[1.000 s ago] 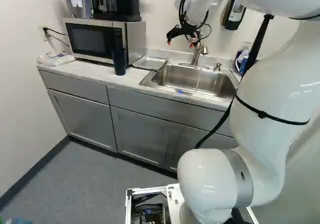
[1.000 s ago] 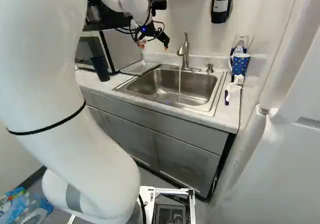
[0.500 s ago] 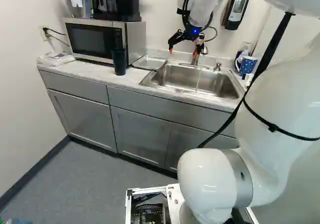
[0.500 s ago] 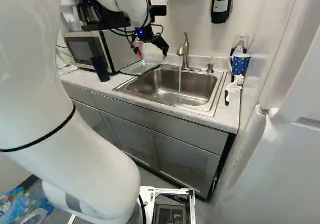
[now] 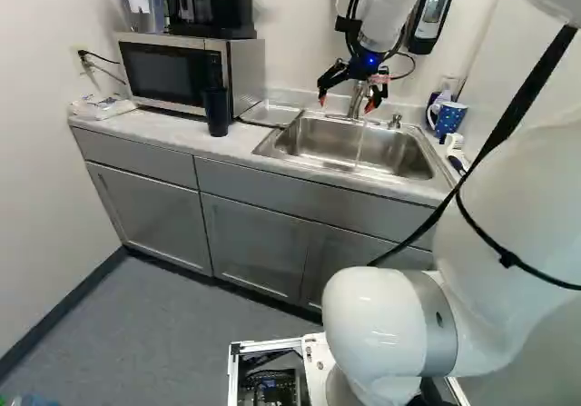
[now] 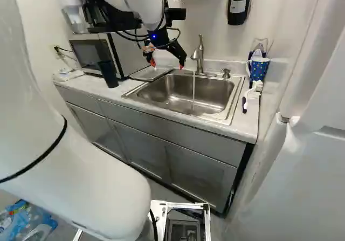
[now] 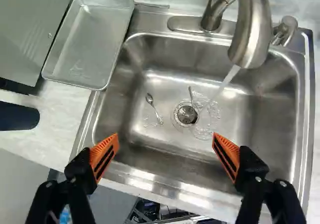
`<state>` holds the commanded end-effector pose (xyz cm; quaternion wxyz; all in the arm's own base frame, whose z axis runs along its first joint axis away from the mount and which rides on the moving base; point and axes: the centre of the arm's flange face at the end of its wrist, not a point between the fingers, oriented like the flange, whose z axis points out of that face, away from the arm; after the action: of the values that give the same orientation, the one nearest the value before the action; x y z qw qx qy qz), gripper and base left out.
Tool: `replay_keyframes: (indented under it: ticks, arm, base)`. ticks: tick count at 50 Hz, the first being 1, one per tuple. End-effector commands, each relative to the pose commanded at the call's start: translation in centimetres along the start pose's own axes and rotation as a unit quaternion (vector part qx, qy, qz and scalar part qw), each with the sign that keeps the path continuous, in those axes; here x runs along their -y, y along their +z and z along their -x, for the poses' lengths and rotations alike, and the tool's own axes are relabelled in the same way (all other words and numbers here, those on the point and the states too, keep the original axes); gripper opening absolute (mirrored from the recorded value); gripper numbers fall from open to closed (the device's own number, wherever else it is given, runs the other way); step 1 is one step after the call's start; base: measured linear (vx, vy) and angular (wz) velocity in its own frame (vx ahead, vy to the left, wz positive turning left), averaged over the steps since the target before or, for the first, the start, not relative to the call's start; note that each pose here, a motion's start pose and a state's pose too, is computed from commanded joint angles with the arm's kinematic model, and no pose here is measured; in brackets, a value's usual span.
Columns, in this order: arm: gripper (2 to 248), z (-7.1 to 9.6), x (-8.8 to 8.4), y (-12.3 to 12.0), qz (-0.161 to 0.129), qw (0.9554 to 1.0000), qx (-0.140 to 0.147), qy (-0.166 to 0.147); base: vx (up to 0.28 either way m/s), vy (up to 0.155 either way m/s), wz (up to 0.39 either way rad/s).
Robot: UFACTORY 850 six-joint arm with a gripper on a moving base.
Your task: Rinse the cup and place it in the tray
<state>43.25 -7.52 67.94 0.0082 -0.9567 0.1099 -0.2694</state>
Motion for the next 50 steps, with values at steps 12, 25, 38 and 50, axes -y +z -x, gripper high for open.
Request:
replay_keyframes:
  ticks: [12,25,38,50]
  arm:
    - [247,1.2,-1.9,-0.8,0.011,0.9998,-0.004,0.019]
    - [247,2.0,-3.3,-1.4,0.02,0.9993,-0.006,0.033]
    - [247,2.0,-3.3,-1.4,0.02,0.9993,-0.006,0.033]
    - [247,2.0,-3.2,-1.4,0.02,0.9993,-0.006,0.033]
  base:
    - [0.0,0.0,0.0]
    - [0.0,0.0,0.0]
    - [0.0,0.0,0.0]
    - [0.0,0.0,0.0]
